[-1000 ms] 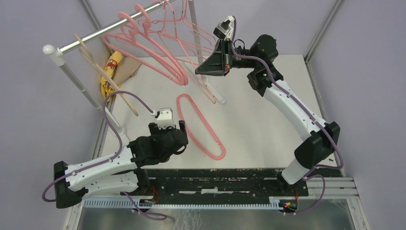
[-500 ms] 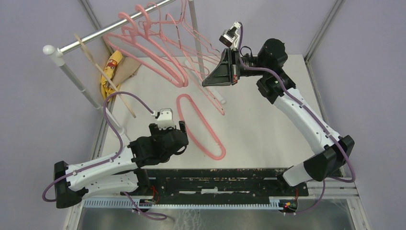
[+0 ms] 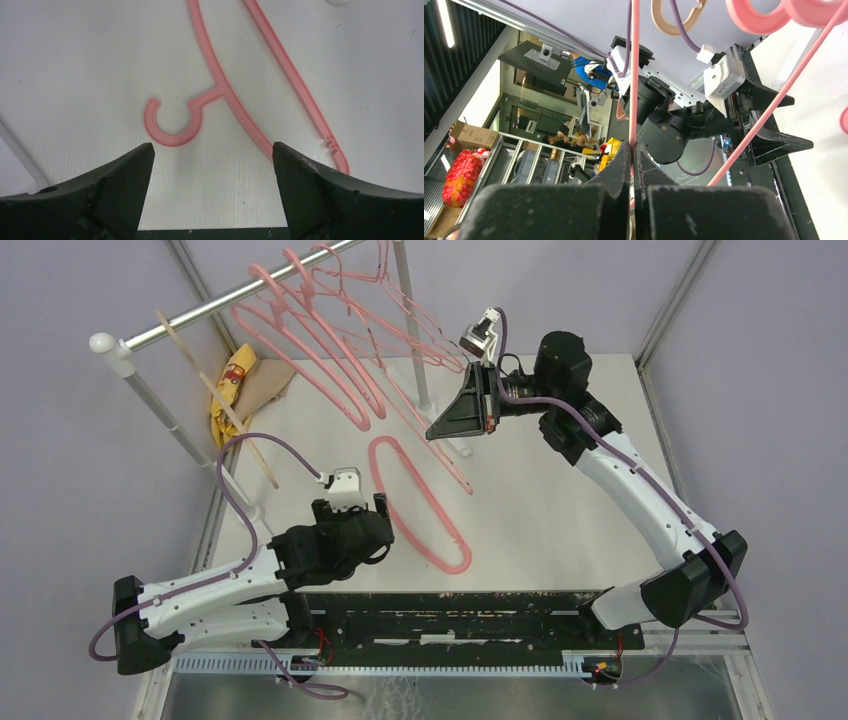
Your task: Organize the hangers
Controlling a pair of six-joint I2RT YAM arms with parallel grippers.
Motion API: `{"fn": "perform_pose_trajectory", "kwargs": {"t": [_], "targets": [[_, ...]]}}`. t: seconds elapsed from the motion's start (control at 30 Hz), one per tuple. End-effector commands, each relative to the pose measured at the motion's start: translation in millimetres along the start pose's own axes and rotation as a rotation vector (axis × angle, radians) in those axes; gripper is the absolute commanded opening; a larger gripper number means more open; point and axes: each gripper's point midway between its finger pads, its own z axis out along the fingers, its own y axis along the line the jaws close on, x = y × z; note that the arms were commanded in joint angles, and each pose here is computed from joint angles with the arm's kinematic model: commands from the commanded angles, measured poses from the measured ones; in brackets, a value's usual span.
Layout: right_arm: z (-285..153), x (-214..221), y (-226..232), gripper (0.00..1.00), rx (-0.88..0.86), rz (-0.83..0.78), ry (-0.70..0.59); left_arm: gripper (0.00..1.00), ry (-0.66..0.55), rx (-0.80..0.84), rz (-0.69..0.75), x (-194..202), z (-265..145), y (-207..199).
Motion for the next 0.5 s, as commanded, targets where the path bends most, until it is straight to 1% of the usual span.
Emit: {"fn": "perform_pose_trajectory", "kwargs": {"t": [0.0,0.2,0.47], "targets": [[-5,-3,26,0.01,-0.048,-0.142,-0.005,0.94,-0.036,0.008,-0.064,-10,0,-8],[-2,-17,38,0.01,-0.082,-0.185,-0.02,0.94,-0.031,0.004,-0.049,-10,1,-11],[8,-43,54,0.01,-0.185,-0.212,-0.042,0.94,-0.035,0.0,-0.055,-10,-1,-5]]}}
